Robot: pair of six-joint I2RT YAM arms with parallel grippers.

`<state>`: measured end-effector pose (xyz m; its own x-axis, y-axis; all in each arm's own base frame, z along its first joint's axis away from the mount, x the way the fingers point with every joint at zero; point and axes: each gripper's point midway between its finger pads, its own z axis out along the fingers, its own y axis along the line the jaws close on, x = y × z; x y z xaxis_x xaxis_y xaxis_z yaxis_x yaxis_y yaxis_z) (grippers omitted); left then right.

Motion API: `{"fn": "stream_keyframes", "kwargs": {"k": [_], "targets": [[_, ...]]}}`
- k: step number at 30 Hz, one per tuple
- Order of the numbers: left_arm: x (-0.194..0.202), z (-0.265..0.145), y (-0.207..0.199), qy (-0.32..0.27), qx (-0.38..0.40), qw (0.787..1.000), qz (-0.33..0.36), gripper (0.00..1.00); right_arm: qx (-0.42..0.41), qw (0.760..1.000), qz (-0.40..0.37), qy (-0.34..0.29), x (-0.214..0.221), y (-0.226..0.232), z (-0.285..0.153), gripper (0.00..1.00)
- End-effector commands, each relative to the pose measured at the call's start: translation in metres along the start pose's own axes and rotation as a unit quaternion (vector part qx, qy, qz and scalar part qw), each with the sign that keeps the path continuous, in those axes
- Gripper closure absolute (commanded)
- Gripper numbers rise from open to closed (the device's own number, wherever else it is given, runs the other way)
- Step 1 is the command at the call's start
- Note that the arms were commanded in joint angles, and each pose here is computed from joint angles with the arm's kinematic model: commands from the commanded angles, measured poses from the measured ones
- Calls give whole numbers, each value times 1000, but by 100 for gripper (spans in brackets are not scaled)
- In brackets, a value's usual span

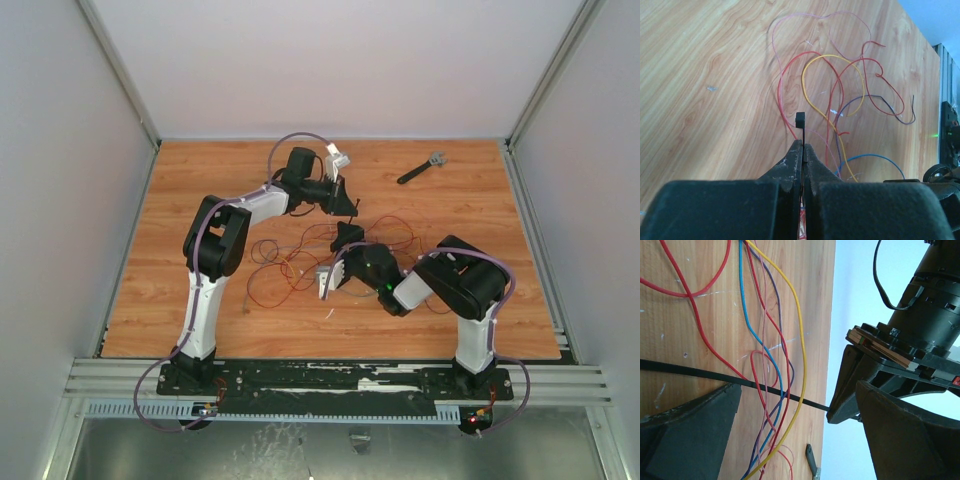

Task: Zip-tie the wires
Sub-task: Tie the cable at the center of the board.

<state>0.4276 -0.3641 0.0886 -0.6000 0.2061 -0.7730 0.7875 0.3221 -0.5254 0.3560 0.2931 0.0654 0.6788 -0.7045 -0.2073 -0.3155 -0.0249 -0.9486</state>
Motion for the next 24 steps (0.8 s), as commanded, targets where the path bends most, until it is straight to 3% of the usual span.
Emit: {"fn": "stream_keyframes", "kwargs": {"k": [1, 18, 24], "targets": [[-2, 7, -5, 2, 17, 1000, 5, 100, -28, 1000, -3, -12, -5, 24, -3, 1], [-2, 8, -5, 2, 18, 1000, 1, 100, -28, 999, -4, -31, -32, 31, -5, 1], [-2, 9, -5, 2, 18, 1000, 1, 100, -32, 999, 3, -25, -35, 36, -7, 5]]}}
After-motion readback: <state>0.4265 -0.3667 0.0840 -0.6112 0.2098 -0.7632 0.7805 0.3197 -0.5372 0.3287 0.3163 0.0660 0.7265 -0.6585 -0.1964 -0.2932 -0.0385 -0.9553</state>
